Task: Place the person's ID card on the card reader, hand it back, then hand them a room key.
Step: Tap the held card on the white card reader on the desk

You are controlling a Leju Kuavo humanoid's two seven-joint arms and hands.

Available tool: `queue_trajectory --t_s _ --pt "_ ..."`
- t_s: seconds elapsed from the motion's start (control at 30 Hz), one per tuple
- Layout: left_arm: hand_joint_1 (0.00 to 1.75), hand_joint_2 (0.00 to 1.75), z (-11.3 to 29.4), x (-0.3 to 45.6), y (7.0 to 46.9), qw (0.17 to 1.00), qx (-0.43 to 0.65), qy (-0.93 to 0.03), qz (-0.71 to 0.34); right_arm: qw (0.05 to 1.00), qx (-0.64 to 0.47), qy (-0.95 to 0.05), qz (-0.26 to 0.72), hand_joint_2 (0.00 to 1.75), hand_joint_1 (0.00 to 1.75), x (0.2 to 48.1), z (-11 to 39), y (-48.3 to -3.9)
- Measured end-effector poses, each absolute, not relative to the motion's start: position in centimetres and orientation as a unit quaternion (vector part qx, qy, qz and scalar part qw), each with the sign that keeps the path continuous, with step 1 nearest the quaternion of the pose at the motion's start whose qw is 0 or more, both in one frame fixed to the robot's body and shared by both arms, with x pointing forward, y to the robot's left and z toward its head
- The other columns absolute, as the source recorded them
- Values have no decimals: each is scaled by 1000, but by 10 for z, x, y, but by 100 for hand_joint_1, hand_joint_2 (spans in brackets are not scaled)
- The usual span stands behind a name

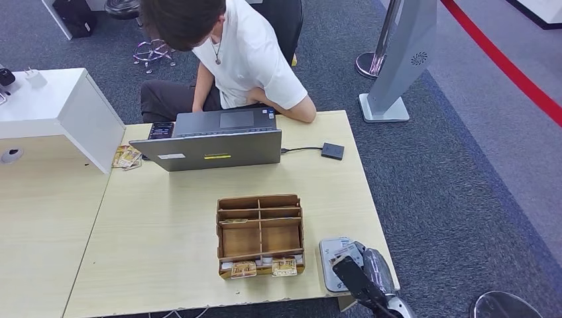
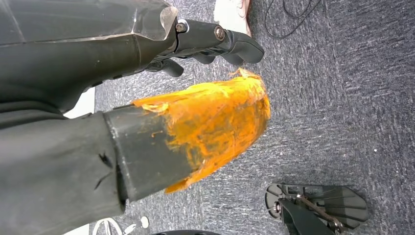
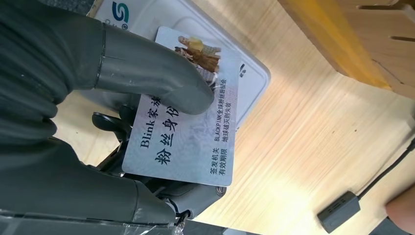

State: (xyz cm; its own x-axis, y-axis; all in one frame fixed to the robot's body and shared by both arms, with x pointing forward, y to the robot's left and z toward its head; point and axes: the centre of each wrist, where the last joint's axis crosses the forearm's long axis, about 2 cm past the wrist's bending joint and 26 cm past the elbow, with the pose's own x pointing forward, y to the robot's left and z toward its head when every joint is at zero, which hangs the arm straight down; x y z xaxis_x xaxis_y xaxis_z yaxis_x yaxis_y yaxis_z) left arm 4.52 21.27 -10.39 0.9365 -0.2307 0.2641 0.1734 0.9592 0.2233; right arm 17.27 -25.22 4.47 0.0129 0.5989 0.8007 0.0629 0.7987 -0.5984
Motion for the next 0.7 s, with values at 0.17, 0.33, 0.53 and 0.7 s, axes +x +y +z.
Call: queue_trajectory --t_s 0.17,0.33,0.53,0.7 --pt "0 0 -104 45 213 979 99 -145 -104 670 -257 -665 208 175 175 175 42 -253" --pt "0 0 -104 45 213 979 99 -145 -104 670 -268 -659 213 175 175 178 40 -254" --pt "0 0 -104 45 213 979 99 -145 -104 670 -279 -652 219 175 175 181 39 -255" --pt "0 0 -104 45 213 979 99 -145 -107 668 -290 -647 225 175 175 183 38 -255"
